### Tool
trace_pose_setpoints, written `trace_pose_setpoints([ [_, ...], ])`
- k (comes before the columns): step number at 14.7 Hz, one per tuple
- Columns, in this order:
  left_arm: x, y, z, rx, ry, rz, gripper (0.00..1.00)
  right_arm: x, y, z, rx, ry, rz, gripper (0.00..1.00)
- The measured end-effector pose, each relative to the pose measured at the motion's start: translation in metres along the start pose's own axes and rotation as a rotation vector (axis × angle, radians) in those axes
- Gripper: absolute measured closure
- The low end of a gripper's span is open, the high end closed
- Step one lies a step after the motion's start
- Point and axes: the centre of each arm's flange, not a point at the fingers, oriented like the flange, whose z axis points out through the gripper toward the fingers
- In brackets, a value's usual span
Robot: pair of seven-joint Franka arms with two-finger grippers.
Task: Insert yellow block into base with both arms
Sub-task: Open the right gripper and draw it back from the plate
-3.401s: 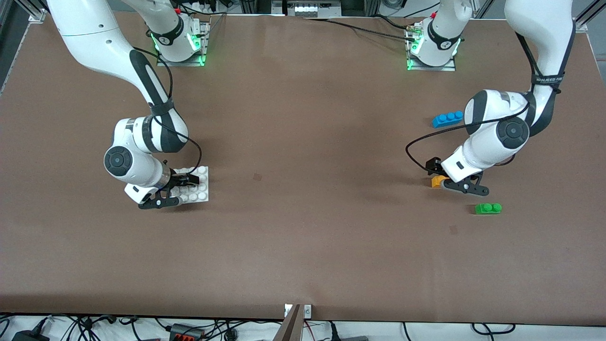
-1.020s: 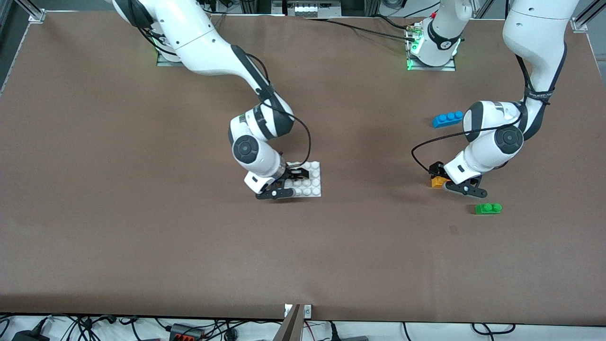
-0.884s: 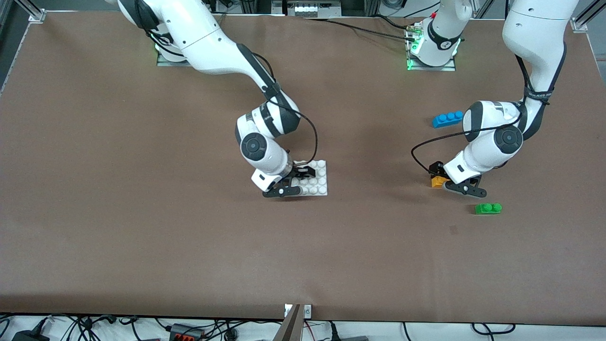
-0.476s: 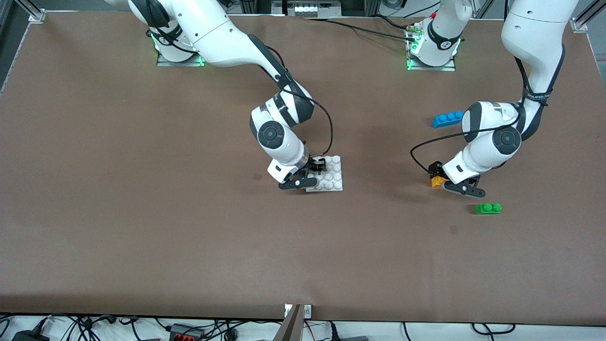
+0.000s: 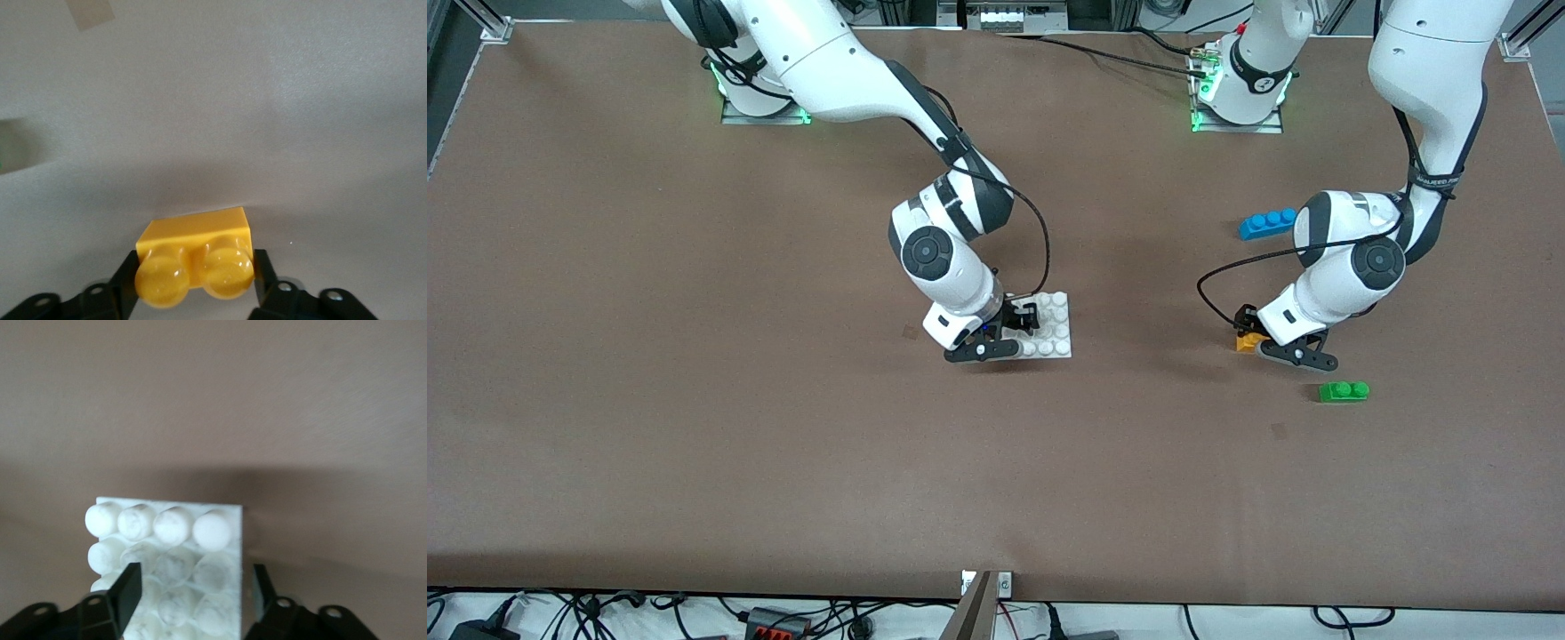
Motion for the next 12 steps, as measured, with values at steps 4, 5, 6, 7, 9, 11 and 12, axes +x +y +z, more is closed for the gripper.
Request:
trace_pose_setpoints([
  [4,0.001,0.001,0.0,0.0,0.001,0.001,0.31,0.032,0.037,-0.07,-0.081,-0.038,0.05,0.01],
  [5,0.001,0.001,-0.001,0.0,0.002,0.002,0.31,0.04,0.049,-0.09,-0.11,-0.047,0.06,0.0],
  [6,0.002,0.001,-0.002,0.0,0.005,0.002,0.31,0.045,0.061,-0.109,-0.153,-0.055,0.06,0.0],
  [7,0.003,0.001,-0.003,0.0,0.007,0.002,0.31,0.048,0.074,-0.128,-0.212,-0.063,0.053,0.0],
  [9,0.004,0.001,-0.003,0.0,0.009,0.003,0.31,0.049,0.093,-0.165,-0.34,-0.08,0.031,0.0],
  [11,0.004,0.001,-0.003,0.0,0.007,0.003,0.31,0.047,0.107,-0.207,-0.427,-0.09,0.028,0.0],
  [12,0.004,0.002,-0.003,-0.001,0.006,0.004,0.31,0.046,0.115,-0.23,-0.444,-0.093,0.04,0.0],
])
